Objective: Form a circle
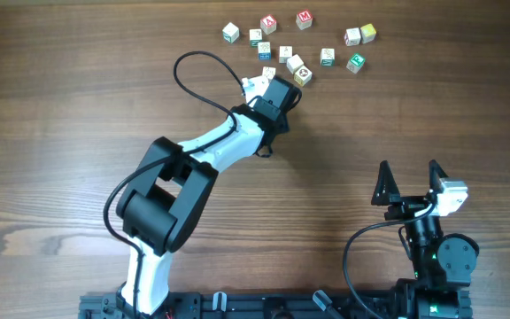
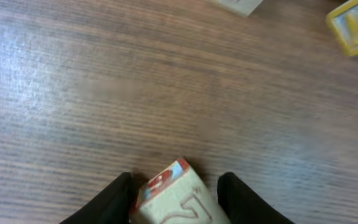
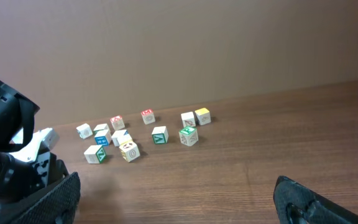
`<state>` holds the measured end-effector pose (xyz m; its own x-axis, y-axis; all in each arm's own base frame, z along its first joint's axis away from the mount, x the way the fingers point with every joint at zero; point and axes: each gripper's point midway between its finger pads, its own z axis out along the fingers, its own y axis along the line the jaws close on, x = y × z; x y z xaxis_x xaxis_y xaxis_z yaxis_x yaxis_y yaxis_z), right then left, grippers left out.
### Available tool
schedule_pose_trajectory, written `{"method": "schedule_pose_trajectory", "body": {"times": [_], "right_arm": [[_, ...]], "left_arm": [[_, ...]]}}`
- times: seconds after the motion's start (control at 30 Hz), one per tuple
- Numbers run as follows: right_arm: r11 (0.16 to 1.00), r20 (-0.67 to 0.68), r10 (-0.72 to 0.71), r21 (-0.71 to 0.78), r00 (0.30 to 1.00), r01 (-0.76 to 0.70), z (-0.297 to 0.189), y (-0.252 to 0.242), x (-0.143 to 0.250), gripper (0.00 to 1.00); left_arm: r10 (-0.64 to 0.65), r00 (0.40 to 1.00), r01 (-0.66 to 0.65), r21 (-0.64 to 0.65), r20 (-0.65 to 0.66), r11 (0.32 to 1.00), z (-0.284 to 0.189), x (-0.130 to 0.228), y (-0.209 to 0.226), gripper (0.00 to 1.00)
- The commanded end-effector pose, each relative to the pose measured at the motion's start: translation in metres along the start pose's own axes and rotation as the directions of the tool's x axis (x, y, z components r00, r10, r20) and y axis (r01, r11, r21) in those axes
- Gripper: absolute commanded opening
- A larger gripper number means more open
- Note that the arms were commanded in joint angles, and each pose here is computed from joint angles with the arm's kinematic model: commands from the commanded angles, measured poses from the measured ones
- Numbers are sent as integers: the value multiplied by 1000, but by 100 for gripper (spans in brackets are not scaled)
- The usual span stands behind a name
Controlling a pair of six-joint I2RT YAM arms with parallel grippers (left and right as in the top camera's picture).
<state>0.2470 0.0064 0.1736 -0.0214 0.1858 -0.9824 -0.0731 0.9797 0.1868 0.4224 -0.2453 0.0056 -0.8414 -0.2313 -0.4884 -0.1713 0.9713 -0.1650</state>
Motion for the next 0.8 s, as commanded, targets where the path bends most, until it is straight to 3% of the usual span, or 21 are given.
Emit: {"method": "schedule_pose_trajectory", "body": {"times": [0.0,0.27,0.37,0.43,0.47,0.67,0.77], "right_arm": [[1000,8,11,13,1000,-11,0,-3,-1,100],[1000,8,11,14,1000,-11,0,-3,-1,100],[1000,8,11,13,1000,-11,0,-3,-1,100],[1000,8,11,14,1000,-11,0,-3,-1,100],[1000,8,11,14,1000,-11,0,-3,-1,100],[1000,8,11,13,1000,-11,0,-3,-1,100],[1000,8,11,13,1000,-11,0,-3,-1,100]], "left_arm": [[2,999,-3,-42,-32,999,13,14,12,47],[-6,1000,6,-21,-11,1000,10,7,7,62],[-12,1000,12,-3,8,1000,4,0,2,78],[10,999,-10,18,32,1000,-8,-10,-3,96],[31,998,-33,29,45,999,-16,-15,-5,100],[98,973,-110,43,210,993,-113,-73,2,100],[65,948,-55,-39,312,998,-180,-100,39,100]]}}
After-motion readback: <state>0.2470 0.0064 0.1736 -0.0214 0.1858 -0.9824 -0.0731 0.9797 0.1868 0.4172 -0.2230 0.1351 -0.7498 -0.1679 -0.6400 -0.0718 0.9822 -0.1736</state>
